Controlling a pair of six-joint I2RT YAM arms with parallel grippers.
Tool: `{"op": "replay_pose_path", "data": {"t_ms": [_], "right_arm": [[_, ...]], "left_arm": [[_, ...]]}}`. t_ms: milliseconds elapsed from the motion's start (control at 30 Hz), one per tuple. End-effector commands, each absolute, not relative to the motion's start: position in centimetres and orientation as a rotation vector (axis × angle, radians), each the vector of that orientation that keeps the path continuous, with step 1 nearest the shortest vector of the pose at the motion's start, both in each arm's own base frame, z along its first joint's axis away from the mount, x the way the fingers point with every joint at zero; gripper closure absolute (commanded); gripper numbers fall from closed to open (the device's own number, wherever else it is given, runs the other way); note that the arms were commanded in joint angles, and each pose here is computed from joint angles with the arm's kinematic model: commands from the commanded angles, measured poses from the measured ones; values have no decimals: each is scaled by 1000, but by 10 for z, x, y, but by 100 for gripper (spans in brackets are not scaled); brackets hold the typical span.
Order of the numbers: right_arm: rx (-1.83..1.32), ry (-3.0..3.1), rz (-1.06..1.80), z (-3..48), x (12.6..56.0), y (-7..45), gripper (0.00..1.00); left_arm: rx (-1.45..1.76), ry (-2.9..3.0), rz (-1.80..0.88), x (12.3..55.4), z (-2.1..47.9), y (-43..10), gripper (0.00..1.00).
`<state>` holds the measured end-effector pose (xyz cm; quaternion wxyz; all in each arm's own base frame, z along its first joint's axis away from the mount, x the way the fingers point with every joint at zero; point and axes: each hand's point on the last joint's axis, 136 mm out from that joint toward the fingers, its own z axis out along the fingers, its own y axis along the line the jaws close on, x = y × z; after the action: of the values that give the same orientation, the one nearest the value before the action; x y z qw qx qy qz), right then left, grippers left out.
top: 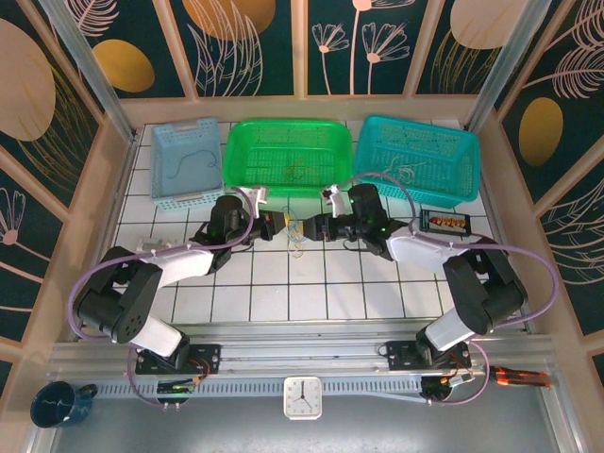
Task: Untangle the cables
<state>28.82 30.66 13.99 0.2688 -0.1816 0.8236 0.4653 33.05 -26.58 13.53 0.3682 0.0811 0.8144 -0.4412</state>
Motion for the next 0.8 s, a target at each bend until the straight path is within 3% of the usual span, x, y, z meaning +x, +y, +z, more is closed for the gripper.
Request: {"op": "replay_pose_path", "data": {"t_ms": [0,600,767], "right_arm": [[-411,2150,1195,151,302,301,51],[-404,2208,1232,116,313,341,49],[-309,2232,1228,98,324,342,61]], "left_arm": [[189,2005,-1201,330,160,-269,100],[190,1964,-1250,329,175,-273,100],[187,1943,-1274,327,185,-273,100]]}}
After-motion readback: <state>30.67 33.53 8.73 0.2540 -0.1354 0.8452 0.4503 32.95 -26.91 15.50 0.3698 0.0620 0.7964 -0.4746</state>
